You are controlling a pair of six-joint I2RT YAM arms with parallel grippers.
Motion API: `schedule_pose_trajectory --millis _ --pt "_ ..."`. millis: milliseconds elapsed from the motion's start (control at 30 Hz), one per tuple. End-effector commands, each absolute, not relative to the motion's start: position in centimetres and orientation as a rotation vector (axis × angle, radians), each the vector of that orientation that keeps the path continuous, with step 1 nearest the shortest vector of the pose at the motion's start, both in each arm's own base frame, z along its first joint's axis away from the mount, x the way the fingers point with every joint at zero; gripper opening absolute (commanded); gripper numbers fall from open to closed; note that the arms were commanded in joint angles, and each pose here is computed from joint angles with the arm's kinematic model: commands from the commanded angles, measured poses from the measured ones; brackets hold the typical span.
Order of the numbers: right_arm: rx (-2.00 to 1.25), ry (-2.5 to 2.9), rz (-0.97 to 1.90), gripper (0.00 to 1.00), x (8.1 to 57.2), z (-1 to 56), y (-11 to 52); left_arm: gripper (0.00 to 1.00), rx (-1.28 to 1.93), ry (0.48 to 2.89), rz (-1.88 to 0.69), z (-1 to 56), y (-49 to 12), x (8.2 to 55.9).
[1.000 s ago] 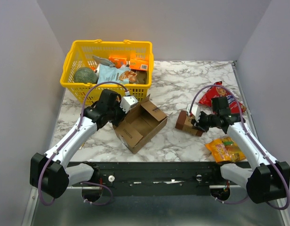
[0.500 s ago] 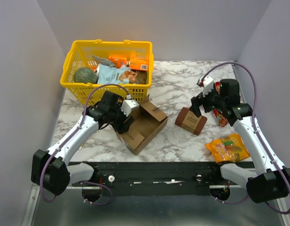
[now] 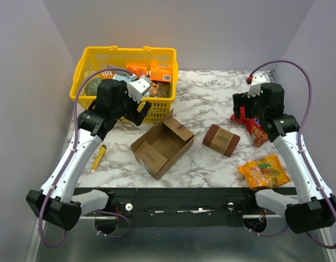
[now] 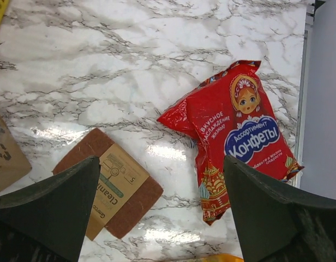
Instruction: Unpack the express box
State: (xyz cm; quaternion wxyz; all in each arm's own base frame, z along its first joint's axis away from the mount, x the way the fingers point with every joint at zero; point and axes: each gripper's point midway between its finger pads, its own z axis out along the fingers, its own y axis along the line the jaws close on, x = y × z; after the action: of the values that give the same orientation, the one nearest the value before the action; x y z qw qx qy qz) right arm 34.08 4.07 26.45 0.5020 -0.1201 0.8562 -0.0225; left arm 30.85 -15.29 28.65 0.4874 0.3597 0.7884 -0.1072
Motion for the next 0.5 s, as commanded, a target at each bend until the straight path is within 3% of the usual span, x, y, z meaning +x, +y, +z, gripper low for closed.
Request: schedule_pose_trajectory --millis 0,300,467 --pt "-0.217 2.046 -0.082 1.00 33.6 26.4 3.3 0.99 0.534 1.958 -0.136 29.7 -11.0 35.2" --pt "-0.184 1.969 -0.102 1.00 33.2 29.2 2.8 0.99 0.235 1.942 -0.218 31.4 -7.9 36.6" --pt "-0.124 1.831 -0.079 1.00 34.2 36.4 2.9 0.99 0.226 1.971 -0.170 30.5 -7.1 37.0"
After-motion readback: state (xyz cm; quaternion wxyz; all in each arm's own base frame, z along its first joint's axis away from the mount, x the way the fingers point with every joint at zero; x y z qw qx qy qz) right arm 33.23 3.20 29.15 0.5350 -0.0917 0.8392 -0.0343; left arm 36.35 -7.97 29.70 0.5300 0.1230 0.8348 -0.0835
